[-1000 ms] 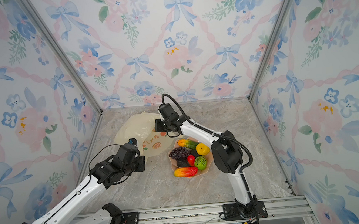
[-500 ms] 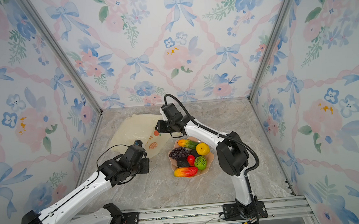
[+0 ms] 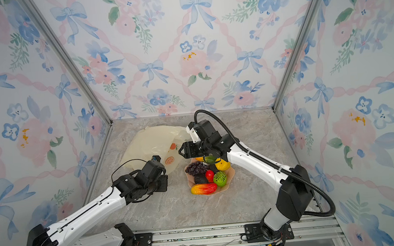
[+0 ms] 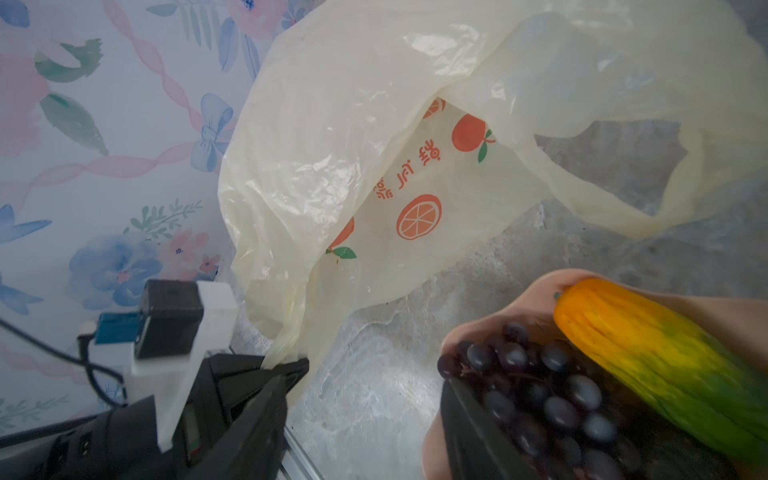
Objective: Place the fruits into the plastic bag
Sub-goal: Open the plastic bag at the top-left of the table, then pick up the fruit from the plate.
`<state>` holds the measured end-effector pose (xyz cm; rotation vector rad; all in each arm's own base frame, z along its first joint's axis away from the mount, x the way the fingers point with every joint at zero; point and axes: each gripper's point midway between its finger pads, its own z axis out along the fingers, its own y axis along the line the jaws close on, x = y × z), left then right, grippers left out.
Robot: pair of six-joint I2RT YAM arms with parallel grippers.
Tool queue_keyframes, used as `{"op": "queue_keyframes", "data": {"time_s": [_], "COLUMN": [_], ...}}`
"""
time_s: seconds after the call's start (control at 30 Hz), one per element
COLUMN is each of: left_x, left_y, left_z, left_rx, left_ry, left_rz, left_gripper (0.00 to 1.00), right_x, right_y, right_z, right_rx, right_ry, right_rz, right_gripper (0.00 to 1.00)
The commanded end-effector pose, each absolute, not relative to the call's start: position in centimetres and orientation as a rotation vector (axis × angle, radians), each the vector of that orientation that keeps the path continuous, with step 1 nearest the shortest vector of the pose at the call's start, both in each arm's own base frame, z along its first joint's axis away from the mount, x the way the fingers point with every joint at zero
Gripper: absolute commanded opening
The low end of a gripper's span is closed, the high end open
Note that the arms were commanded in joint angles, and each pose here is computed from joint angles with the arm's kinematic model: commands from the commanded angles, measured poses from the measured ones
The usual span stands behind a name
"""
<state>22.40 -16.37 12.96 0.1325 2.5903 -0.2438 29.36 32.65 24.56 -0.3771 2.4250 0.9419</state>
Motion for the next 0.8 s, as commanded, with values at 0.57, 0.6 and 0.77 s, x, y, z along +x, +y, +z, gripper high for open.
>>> {"op": "queue_keyframes", "data": {"time_s": [0.57, 0.6, 0.77], "left_x": [22.7, 22.7, 22.6], "left_y": [-17.1, -17.0, -17.0], "left_z": [14.4, 14.5, 14.6], "left_rx": [0.119, 0.119, 0.116], "left_ry": [2.545, 2.544, 2.539], "left_rz": [-0.280, -0.279, -0.286], "left_gripper": [0.00, 0.00, 0.00], "right_x": [20.7, 20.8, 22.1], "right_y": [15.1, 14.6, 13.1], "right_z": [23.2, 23.0, 22.3], "right_rx": [-0.399, -0.375, -0.298], "right_ry": [2.693, 2.699, 2.696], "right_rz": [0.107, 0.068, -0.094], "right_gripper": [0.97, 0.96, 0.96]}}
